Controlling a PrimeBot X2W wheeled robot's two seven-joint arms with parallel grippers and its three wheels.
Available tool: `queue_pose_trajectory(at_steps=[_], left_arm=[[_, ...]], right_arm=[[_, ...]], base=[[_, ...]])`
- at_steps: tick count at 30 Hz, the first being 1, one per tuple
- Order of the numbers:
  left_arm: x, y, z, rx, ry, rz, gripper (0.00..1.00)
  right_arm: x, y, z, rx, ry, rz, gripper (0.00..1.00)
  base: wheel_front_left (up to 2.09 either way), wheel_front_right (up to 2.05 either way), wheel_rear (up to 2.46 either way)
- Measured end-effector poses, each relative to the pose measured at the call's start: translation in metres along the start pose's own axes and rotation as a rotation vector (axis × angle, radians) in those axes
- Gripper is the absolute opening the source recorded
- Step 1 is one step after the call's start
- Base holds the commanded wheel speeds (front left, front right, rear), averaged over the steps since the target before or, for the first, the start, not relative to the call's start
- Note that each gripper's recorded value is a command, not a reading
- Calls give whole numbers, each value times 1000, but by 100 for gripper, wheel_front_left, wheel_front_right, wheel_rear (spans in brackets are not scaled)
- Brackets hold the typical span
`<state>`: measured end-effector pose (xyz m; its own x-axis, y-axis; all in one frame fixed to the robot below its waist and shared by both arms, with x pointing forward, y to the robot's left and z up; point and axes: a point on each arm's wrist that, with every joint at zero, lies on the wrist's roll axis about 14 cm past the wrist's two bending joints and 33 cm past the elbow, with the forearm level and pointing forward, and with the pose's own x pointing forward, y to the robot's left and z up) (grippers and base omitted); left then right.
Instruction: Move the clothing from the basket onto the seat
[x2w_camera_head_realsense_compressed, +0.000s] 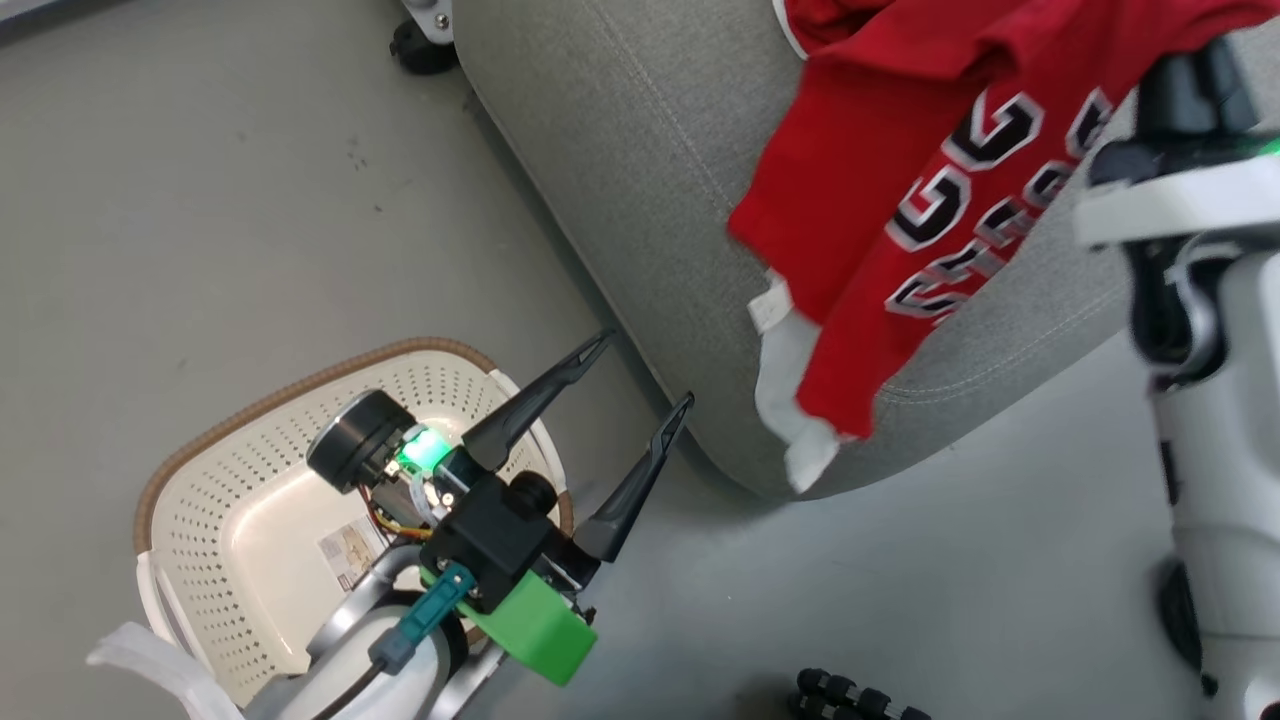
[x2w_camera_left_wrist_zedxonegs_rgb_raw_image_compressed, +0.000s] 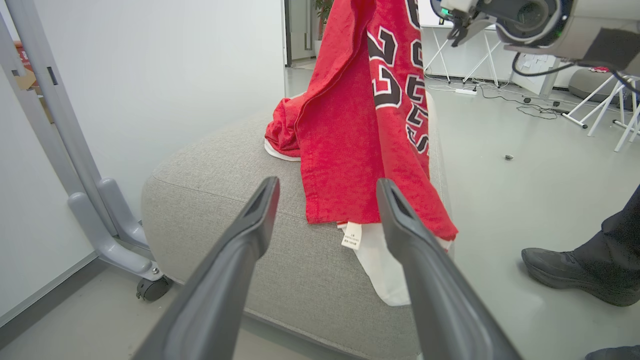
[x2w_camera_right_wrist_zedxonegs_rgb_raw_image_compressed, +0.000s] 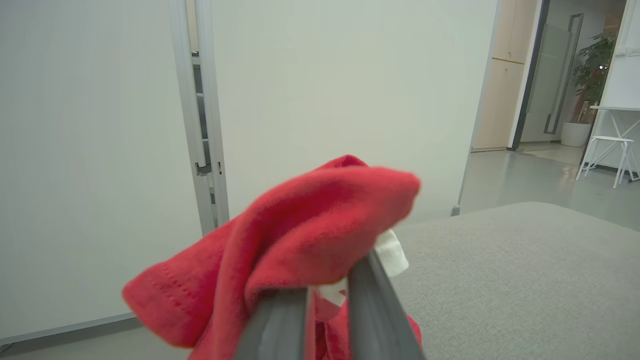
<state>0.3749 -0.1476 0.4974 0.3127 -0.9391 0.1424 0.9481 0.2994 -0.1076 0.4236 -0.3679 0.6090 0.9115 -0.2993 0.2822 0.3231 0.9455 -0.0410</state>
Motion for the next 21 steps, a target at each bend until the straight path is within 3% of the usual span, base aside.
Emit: queue_pose_trajectory(at_steps=[8, 15, 18, 21], left_arm=[[1, 35, -8, 10, -36, 28, 100], [-6, 60, -25, 5, -44, 65, 100], [-10, 70, -34, -2, -42, 82, 100], [-15, 77, -47, -20, -30, 101, 100]], right_arm=[[71, -33, 60, -157, -194, -38, 0], [130, -47, 95, -331, -271, -42, 0], [151, -47, 87, -362, -256, -42, 0], [164, -41, 41, -369, -155, -21, 0]], base=[[0, 0, 0], [0, 0, 0], [0, 0, 0], [0, 0, 0]])
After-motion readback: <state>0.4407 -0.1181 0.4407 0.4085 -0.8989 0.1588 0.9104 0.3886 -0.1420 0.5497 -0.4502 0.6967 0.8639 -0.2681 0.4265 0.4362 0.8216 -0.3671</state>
